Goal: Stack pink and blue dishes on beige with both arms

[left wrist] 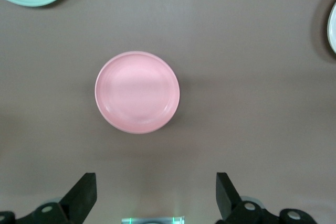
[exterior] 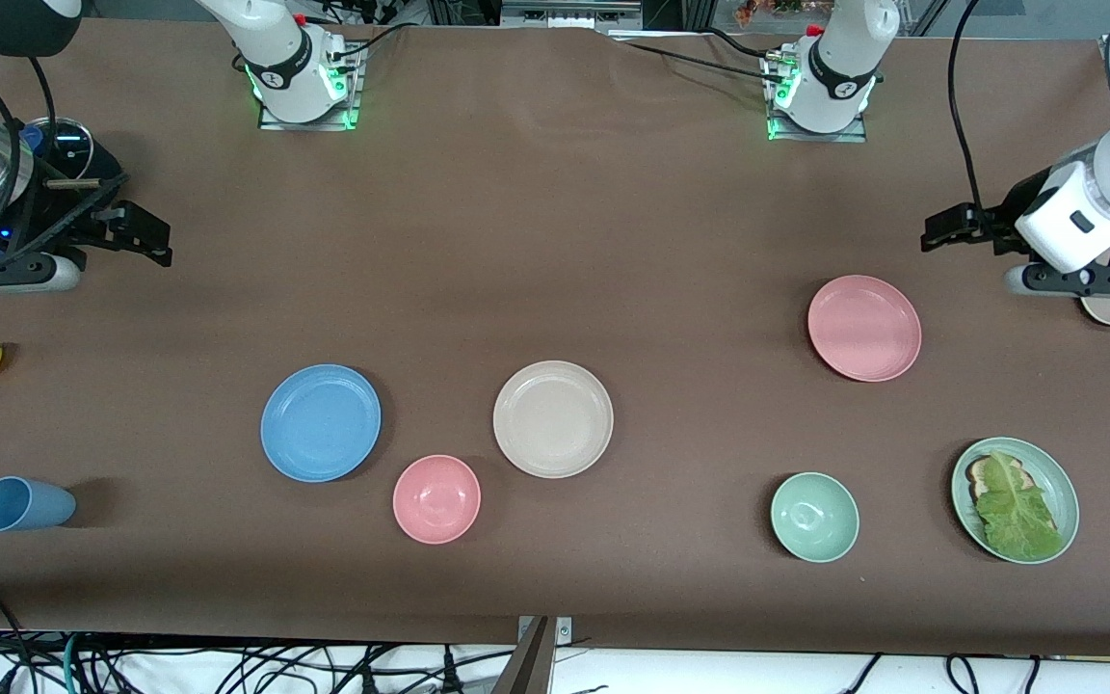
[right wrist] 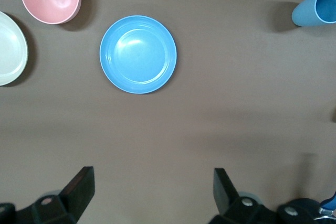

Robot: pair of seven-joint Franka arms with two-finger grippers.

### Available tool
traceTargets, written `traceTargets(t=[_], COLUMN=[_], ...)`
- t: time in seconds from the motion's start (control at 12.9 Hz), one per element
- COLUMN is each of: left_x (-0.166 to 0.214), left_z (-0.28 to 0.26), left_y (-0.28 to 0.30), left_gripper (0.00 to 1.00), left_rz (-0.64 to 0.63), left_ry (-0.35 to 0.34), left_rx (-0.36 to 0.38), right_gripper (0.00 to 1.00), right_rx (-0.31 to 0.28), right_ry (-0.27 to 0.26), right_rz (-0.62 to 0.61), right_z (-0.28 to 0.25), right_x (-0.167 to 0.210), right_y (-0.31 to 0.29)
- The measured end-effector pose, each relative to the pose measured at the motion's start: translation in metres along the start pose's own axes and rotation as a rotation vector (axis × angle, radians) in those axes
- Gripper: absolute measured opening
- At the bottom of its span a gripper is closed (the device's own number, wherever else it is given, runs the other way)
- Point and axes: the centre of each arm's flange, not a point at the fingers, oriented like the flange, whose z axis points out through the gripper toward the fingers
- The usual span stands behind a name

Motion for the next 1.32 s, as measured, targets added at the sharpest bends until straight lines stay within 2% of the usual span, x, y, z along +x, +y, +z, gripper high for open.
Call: traceTargets(t=[0.23,0.62,0.93,1.09,1.32], left_x=[0.021,0.055,0.083,0.088,0.076], left_z=[0.033,0.110,0.163,0.186,0.230], left_y=[-0.002,-0.012,-0.056,-0.090,-0.135], left_gripper=[1.00,1.00,1.00,1.00,1.00], left_rz=[-0.004,-0.014,-0.016,0.035,0.106], left_ry=[-0.043,-0.167,-0.161,-0.126,-0.055], left_rx=[0.001,0.025,0.005,-0.024,-0.115], right_gripper=[1.00,1.00,1.00,1.00,1.00], right_rx=[0.000,0.000,0.000,0.000,0.001], right_ry=[0.001,0.000,0.000,0.000,0.001], right_rz=[0.000,0.000,0.001,0.003,0.007], right_z=[0.000,0.002,0.002,0.002,0.003], right_x=[0.000,0.001,0.002,0.002,0.003], right_y=[0.000,0.000,0.000,0.002,0.004])
